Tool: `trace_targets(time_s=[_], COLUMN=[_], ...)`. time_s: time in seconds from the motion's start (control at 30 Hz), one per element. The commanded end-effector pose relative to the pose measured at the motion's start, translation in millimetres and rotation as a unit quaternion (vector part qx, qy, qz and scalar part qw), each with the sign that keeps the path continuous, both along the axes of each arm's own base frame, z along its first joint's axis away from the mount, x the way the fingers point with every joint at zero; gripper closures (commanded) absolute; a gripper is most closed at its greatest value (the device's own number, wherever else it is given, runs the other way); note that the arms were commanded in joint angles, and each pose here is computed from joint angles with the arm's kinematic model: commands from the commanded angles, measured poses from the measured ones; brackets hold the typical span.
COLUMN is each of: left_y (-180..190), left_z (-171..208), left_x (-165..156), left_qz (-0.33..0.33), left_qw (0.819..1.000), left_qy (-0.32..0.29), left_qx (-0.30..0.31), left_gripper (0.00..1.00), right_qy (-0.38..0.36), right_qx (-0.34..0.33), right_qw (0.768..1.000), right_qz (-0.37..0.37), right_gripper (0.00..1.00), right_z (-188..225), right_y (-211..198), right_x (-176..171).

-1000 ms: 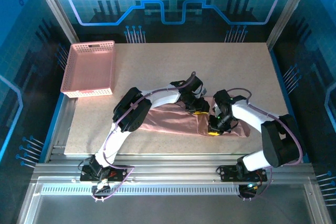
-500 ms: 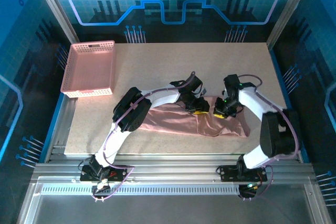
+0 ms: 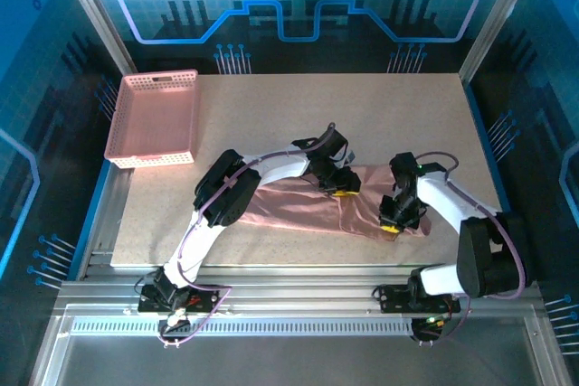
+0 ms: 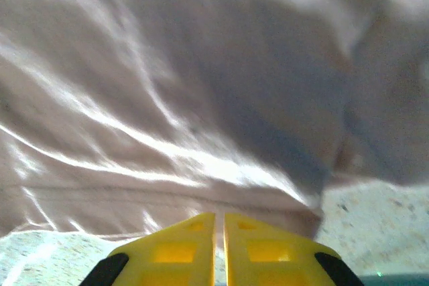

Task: Fold and stack the t-shirts

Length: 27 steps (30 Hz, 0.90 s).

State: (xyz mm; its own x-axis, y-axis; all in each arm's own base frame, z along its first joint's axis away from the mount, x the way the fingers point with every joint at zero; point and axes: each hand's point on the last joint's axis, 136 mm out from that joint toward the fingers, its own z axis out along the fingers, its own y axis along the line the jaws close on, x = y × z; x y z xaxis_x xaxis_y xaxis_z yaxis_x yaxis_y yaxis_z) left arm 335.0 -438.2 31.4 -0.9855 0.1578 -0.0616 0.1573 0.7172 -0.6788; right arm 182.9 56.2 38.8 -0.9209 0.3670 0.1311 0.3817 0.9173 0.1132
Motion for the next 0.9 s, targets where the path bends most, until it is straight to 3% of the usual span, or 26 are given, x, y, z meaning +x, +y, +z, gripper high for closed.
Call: trace_targets(time_s=[0.0,0.17,0.27,0.33,0.63,0.87], left_y=[27.9,23.3,41.8,71.8,222.7,281.1], left_z=[-21.7,35.4,79.0,86.8,18.9,-30.7], left_x=[6.2,20.8,29.7,34.2,25.4,9.5], left_qz=[0.033,0.051,0.075,0.103,0.189,0.202], left_qw=[0.998,0.999,0.996,0.994,0.968,0.939], left_qy=[0.027,-0.001,-0.032,-0.030,0.002,0.019], left_qx=[0.043,-0.010,-0.023,-0.005,0.166,0.276], left_gripper=[0.60,0.48,0.38,0.36,0.38,0.40], right_qy=[0.014,-0.084,-0.074,-0.060,-0.041,-0.045], right_qx=[-0.028,0.033,0.049,0.046,-0.011,-0.096], right_qw=[0.999,0.995,0.996,0.997,0.998,0.992], right_qz=[-0.028,-0.042,-0.030,-0.025,-0.054,-0.068], right_gripper=[0.86,0.80,0.75,0.72,0.67,0.60], right_z=[5.2,25.0,18.7,8.0,-26.6,-30.7], right_y=[-9.9,13.2,32.1,43.2,47.4,32.8], right_x=[-5.9,40.0,49.2,52.3,74.7,115.7])
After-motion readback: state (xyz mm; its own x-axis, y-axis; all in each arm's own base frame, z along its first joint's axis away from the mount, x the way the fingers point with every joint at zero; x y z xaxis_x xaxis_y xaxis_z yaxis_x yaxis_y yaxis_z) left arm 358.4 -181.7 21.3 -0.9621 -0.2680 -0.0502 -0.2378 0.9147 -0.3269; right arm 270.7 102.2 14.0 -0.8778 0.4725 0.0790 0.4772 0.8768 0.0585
